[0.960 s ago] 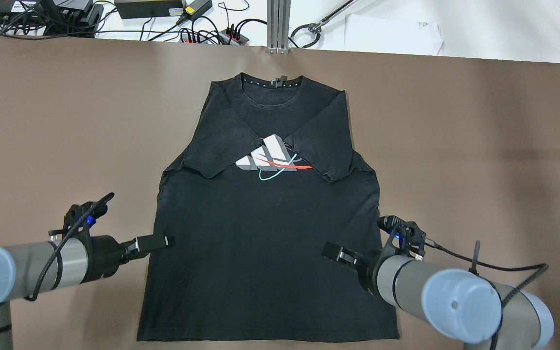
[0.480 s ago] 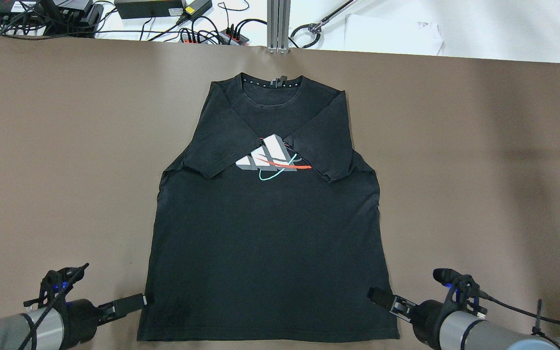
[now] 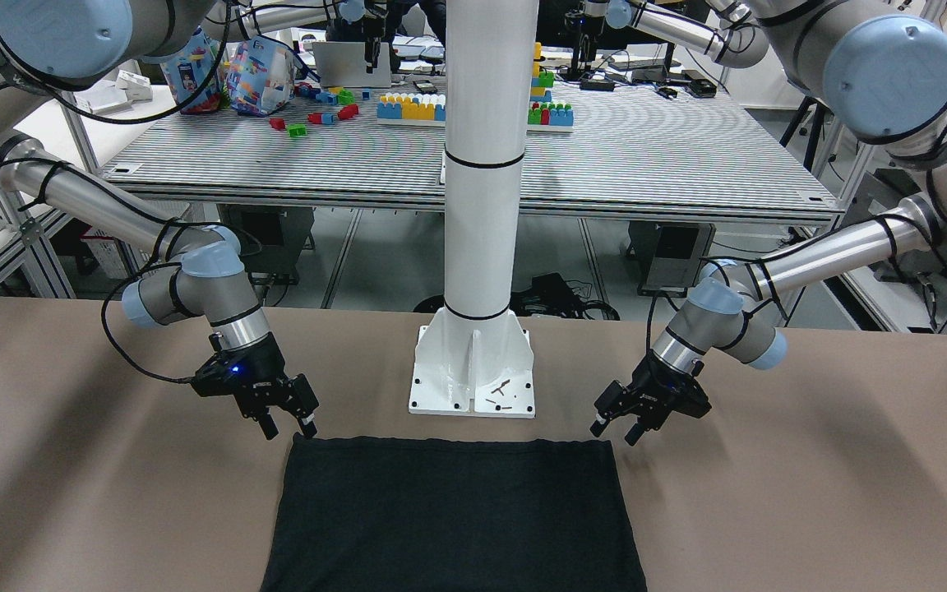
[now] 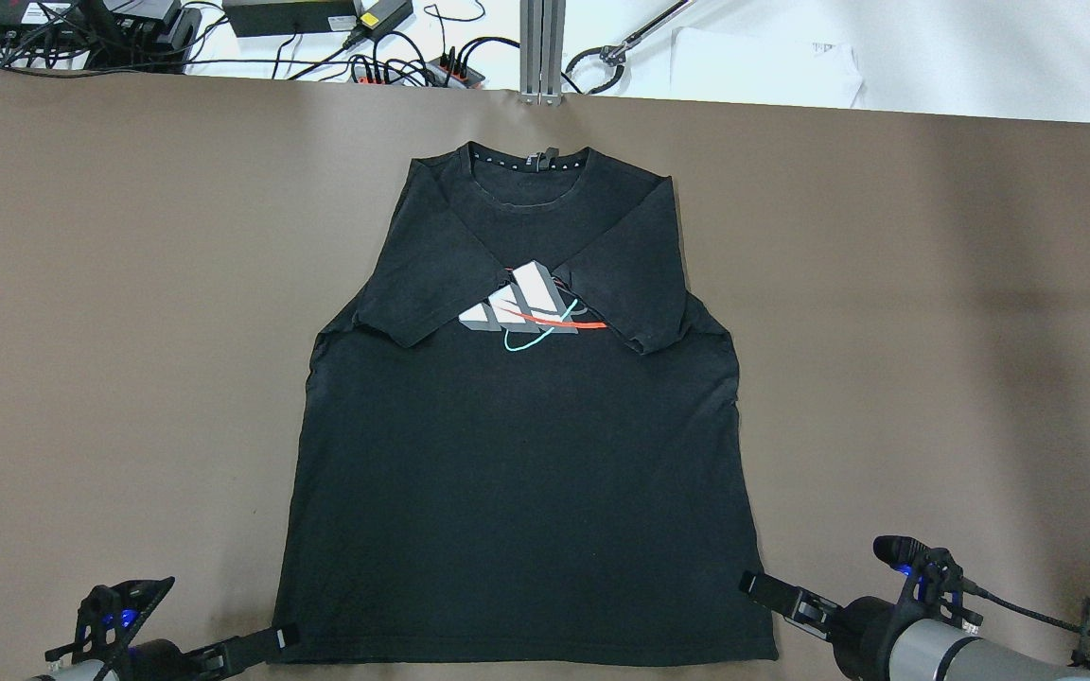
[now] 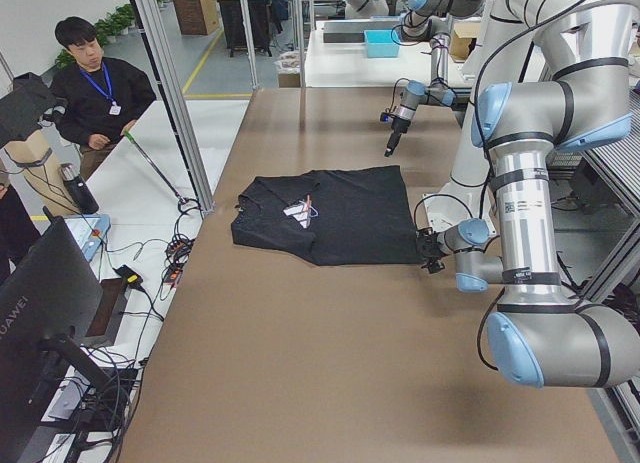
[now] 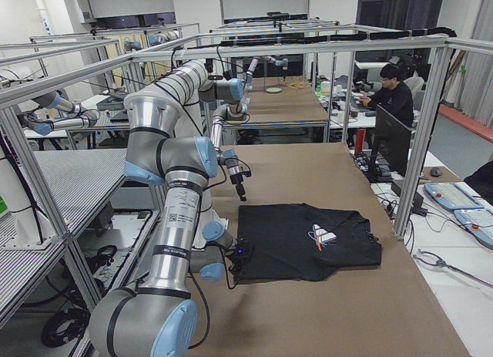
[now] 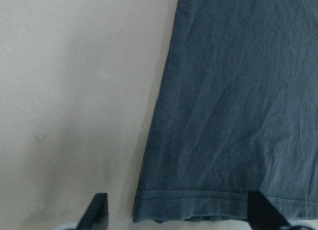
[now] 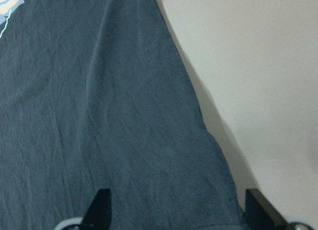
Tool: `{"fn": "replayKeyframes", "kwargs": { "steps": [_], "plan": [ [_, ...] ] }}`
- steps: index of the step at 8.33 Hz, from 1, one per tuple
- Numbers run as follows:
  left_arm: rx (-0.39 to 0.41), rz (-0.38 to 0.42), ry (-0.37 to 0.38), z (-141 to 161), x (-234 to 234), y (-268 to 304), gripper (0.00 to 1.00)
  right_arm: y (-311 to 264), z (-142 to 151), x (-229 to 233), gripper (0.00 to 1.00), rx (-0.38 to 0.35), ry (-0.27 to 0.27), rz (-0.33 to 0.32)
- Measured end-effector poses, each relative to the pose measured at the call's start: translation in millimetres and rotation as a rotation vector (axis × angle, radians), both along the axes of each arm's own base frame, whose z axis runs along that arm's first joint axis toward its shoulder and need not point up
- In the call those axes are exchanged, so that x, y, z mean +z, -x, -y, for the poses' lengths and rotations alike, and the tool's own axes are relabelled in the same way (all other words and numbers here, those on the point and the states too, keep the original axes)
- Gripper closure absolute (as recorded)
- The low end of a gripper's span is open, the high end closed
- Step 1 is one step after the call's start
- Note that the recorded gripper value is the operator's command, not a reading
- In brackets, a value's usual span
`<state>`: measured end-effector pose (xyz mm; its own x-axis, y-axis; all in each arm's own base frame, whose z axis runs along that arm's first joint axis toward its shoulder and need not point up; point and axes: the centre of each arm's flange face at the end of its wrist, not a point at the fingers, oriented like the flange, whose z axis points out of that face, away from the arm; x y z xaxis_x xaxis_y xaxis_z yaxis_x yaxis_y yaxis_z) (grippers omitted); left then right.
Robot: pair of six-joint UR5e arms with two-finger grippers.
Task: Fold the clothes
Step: 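Position both grippers at the hem corners nearest the robot and grasp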
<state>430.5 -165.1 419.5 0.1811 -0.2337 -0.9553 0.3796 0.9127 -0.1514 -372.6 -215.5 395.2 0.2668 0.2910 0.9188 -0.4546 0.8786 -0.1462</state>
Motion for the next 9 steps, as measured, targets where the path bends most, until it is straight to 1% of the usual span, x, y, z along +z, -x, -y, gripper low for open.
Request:
{"fn": "replayKeyframes", "kwargs": {
  "steps": [1, 2, 3, 9],
  "plan": [
    [-0.002, 0.002, -0.004, -6, 1, -4, 0.15, 0, 0, 0, 0.05, 0.000, 0.000, 0.000],
    [-0.003, 0.005, -0.009, -12, 2, -7, 0.40, 0, 0, 1, 0.05, 0.000, 0.000, 0.000],
    [-0.002, 0.006, -0.013, -16, 2, -10, 0.50, 0, 0, 1, 0.05, 0.000, -0.001, 0.000],
    [0.010, 0.023, -0.021, -24, 9, -15, 0.51, 1, 0, 1, 0.05, -0.001, 0.000, 0.000]
  ]
}}
